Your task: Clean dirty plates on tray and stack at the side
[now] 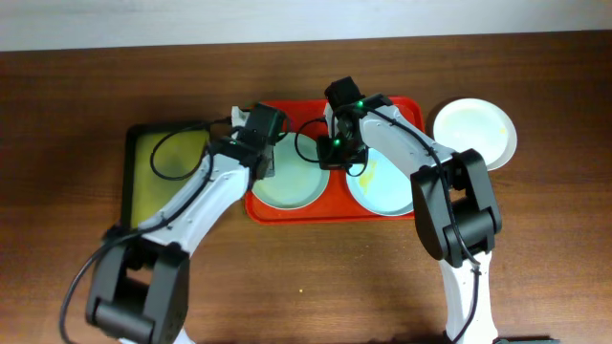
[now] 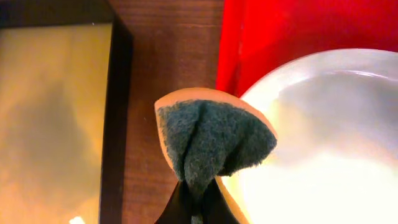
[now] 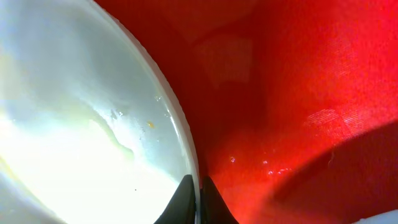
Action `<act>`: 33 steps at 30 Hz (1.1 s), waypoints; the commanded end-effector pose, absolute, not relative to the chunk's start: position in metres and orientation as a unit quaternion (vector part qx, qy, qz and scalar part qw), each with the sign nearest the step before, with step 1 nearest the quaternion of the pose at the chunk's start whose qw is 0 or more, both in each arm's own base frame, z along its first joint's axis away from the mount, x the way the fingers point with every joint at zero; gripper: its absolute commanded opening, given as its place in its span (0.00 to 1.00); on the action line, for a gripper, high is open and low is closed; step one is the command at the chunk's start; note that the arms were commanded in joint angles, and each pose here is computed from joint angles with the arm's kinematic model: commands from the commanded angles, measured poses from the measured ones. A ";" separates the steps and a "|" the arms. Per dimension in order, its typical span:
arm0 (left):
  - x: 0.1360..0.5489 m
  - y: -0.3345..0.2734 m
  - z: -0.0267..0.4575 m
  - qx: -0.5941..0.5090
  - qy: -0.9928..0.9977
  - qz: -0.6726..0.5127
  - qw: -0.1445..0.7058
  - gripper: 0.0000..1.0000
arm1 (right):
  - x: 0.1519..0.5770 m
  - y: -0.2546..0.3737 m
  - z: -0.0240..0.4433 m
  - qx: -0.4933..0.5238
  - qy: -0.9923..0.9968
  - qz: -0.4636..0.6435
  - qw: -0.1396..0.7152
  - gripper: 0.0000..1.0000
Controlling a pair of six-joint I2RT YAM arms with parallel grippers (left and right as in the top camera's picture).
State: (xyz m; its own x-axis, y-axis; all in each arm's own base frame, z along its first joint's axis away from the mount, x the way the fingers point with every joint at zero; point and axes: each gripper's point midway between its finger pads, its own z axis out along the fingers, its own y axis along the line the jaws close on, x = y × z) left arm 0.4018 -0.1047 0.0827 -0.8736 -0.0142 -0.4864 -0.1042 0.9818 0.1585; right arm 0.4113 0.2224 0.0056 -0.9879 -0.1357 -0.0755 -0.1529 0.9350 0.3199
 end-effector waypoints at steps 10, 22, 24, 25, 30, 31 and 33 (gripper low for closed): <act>0.365 0.016 0.105 -0.200 0.961 0.071 0.177 0.00 | 0.417 0.184 0.116 -0.122 0.981 -0.044 0.142 0.04; 0.353 0.030 0.098 -0.215 0.961 0.081 0.155 0.00 | 0.392 0.227 0.263 -0.290 0.748 -0.493 0.336 0.04; 0.353 0.030 0.098 -0.215 0.961 0.081 0.154 0.00 | 0.389 0.232 0.269 -0.293 0.735 -0.506 0.344 0.04; 0.353 0.030 0.098 -0.215 0.961 0.081 0.153 0.00 | 0.389 0.231 0.272 -0.291 0.731 -0.511 0.346 0.04; 0.353 0.029 0.098 -0.214 0.962 0.078 0.152 0.00 | 0.389 0.231 0.272 -0.291 0.731 -0.511 0.346 0.04; 0.353 0.028 0.097 -0.214 0.962 0.078 0.152 0.00 | 0.389 0.231 0.272 -0.291 0.731 -0.511 0.346 0.04; 0.353 0.028 0.098 -0.214 0.962 0.078 0.152 0.00 | 0.389 0.231 0.270 -0.291 0.734 -0.507 0.345 0.04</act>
State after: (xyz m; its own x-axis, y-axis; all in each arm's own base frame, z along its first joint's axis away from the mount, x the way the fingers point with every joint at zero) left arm 0.3547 0.0285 0.0930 -0.8720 -0.3719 -0.3183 -0.4219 0.9007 0.1033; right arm 0.3884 0.2344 0.2508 -0.5948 -0.7867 -0.1652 -0.1337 0.2995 -0.9447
